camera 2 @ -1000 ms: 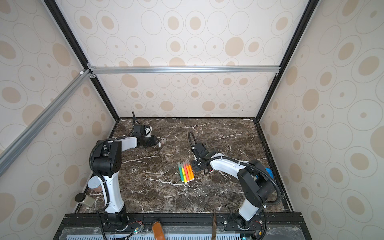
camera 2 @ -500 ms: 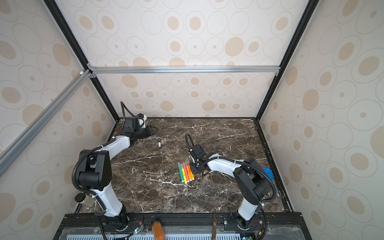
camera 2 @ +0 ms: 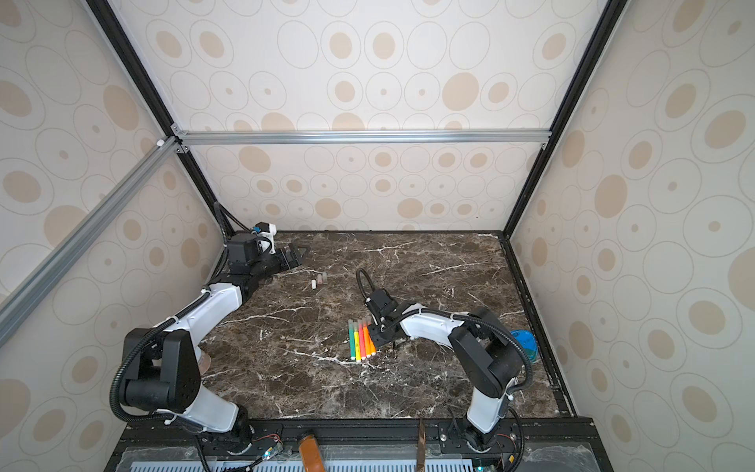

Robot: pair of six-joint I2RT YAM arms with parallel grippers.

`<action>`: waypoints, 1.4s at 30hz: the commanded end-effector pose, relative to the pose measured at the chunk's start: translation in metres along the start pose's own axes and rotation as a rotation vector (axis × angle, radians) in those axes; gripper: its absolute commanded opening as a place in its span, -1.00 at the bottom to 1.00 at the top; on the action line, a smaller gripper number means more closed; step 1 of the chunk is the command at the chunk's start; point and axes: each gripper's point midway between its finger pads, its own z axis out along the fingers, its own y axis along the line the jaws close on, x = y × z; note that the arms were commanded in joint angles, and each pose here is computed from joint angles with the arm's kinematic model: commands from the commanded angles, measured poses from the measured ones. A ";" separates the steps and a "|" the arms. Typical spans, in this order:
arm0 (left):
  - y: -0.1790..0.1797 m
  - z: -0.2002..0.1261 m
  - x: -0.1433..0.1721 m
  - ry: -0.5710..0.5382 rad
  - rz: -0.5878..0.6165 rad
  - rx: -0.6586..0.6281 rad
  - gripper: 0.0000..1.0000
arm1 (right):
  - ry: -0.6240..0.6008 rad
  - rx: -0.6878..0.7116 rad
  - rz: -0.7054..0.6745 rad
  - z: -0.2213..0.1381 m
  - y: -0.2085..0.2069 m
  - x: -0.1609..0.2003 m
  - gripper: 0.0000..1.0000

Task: Remove pen caps from pens
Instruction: Move the pens to the center of the table, then pick up the pen from the center of the table.

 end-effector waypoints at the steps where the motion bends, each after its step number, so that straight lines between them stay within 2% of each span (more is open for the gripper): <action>1: -0.012 -0.010 -0.017 -0.072 0.006 0.024 1.00 | -0.026 0.043 0.019 -0.012 -0.004 -0.009 -0.14; 8: -0.015 -0.016 -0.017 -0.093 -0.001 0.035 1.00 | -0.025 -0.042 0.061 -0.018 0.013 -0.013 -0.13; 15: -0.018 -0.017 -0.013 -0.079 0.008 0.045 1.00 | 0.011 -0.047 0.064 -0.006 0.019 -0.006 -0.13; 28: -0.014 -0.014 -0.007 -0.060 0.005 0.043 0.97 | 0.114 0.047 0.044 0.015 0.012 0.018 -0.18; 32: -0.015 -0.012 -0.004 -0.048 0.006 0.051 0.95 | 0.140 0.069 0.035 0.019 0.007 0.029 -0.31; 35: -0.017 -0.011 0.000 -0.033 0.007 0.064 0.91 | 0.151 0.069 0.025 0.020 0.006 0.032 -0.62; 37: -0.018 -0.011 0.004 -0.017 0.008 0.075 0.89 | 0.148 0.070 0.020 0.018 0.005 0.033 -0.75; 42: -0.031 -0.006 0.030 0.049 0.013 0.126 0.72 | 0.109 0.051 0.032 0.007 -0.003 0.024 -0.88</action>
